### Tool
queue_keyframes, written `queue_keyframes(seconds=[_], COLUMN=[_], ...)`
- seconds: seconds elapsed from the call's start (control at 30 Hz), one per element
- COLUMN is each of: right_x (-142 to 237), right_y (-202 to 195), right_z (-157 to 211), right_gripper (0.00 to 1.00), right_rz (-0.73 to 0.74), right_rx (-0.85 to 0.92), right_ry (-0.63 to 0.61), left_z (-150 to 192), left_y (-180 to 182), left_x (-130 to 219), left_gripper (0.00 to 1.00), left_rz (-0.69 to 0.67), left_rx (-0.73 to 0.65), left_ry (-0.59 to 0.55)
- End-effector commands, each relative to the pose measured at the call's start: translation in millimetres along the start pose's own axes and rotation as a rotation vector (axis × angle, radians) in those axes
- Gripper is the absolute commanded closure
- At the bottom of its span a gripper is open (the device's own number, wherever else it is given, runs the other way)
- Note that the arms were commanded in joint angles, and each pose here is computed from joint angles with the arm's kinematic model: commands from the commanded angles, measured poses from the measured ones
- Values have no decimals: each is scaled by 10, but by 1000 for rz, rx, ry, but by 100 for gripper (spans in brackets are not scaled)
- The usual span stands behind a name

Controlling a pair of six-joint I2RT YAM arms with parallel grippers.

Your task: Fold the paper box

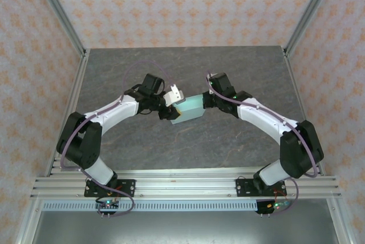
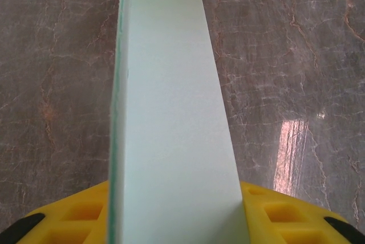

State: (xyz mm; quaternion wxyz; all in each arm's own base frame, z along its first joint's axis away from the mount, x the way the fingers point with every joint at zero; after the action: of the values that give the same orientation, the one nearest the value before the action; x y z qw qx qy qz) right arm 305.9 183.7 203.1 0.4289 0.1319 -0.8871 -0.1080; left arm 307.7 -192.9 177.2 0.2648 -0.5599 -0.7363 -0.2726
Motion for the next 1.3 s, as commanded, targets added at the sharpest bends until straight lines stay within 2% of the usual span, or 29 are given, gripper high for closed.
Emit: queue_keyframes(seconds=[0.0,0.2,0.4,0.73,1.0,1.27], right_x=[87,88,60,116,196,190], right_y=[-66,-113,-158,-103,-80,-153], right_z=[58,133,202,120,74,88], right_gripper=[100,100,100,100,100,100], right_rz=[21,14,14,2,15,90], right_rx=[-18,-44,-114,-196,-182,-77], right_ry=[-24,-48,-61,-54,-37,-14], left_z=[18,65,157,272,371,453], left_y=[185,203,239,257,293,309], left_x=[44,7,-41,-82,-151,-231], left_gripper=[76,76,75,72,70,70], left_rz=[-89,-87,-86,-80,-58,-23], left_rx=[36,43,48,35,39,42], left_ry=[56,95,182,299,390,437])
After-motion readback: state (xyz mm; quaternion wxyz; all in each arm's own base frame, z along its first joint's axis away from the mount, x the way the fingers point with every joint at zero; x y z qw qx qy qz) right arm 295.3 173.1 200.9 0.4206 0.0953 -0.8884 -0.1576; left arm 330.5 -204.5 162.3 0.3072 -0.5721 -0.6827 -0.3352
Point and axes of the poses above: each hand's point on the last joint's axis, 136 mm out from that joint toward the fingers, its own x axis back along the fingers, its own y axis along the line the jaws close on, z = x × y, the point moved 8 cm from there along x, back along the fingers, and after that the axes turned 12 degrees about -x, right-handed, at the moved point
